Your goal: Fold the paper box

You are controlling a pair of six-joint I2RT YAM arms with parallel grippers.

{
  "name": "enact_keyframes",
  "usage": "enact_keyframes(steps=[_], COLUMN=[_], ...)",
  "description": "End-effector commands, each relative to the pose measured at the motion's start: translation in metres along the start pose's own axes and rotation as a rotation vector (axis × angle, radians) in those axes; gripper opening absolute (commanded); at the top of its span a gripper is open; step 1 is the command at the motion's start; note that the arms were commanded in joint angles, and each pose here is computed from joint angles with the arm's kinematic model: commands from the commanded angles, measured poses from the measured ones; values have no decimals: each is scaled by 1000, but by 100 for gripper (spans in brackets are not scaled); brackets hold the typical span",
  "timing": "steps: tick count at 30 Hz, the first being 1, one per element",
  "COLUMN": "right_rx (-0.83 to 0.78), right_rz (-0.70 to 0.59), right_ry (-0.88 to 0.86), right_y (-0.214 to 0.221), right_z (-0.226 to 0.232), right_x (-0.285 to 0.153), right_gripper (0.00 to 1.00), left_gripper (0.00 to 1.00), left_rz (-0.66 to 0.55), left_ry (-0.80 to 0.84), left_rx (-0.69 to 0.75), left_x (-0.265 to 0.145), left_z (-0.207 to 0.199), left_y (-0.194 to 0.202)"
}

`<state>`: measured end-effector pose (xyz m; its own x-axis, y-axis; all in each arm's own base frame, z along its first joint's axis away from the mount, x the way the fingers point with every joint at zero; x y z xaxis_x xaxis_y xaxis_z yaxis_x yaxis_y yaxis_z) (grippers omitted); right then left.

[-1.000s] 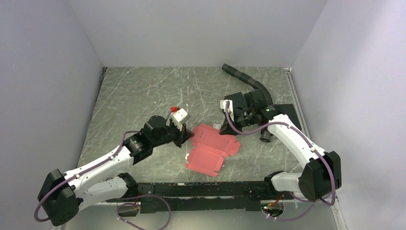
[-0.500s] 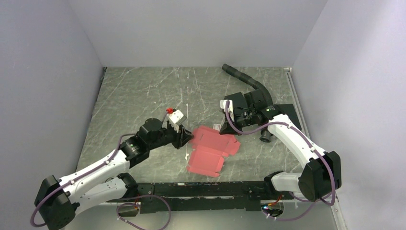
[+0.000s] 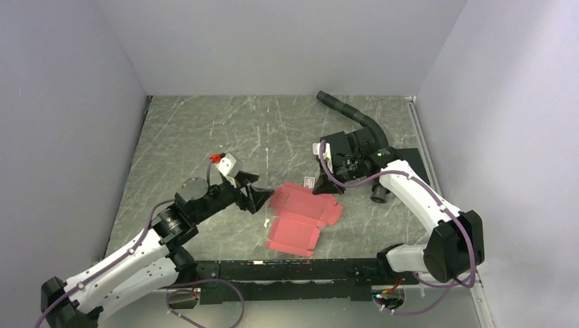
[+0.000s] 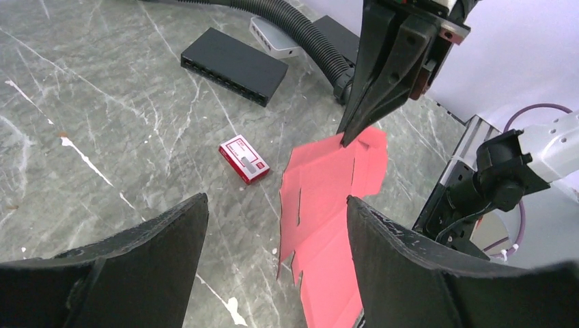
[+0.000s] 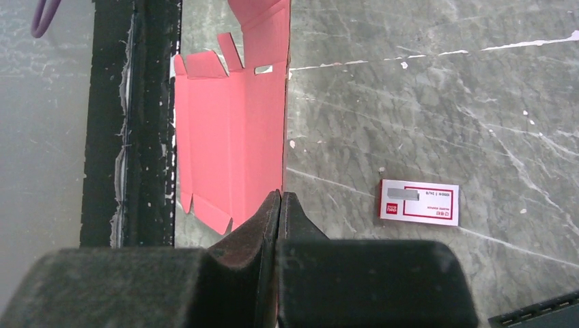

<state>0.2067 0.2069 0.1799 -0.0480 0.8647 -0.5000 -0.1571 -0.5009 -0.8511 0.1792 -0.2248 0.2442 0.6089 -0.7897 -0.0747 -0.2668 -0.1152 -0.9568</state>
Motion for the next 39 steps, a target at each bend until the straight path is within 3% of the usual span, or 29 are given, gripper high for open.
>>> enact_keyframes(steps=[1, 6, 14, 30, 39], right_rx=[-41, -28, 11, 34, 50], right_rz=[-48, -44, -26, -15, -3], right_ry=[-33, -23, 10, 13, 19], right_y=[-18, -17, -14, -11, -8], right_z=[3, 0, -8, -12, -15], right_x=[-2, -1, 1, 3, 5], right_gripper=[0, 0, 0, 0, 0], left_gripper=[79, 76, 49, 48, 36], left_rz=[-9, 43, 135, 214, 219], left_ry=[-8, 43, 22, 5, 93], left_rx=[-21, -55, -89, -55, -71], left_x=[15, 37, 59, 71, 79], left_z=[-3, -13, -10, -2, -15], left_y=[-23, -26, -20, 3, 3])
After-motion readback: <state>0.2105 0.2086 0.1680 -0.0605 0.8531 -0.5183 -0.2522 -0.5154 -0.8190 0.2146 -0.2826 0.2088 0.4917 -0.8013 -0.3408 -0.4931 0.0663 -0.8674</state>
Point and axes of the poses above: each gripper's point midway between its finger pads, its own x axis out along the fingers, its own z axis along the line the jaws close on, y = z × x, the point moved 2 cm from there along -x, back along the fingers, and after that the axes turned 1 degree about x, right-handed, at the moved point
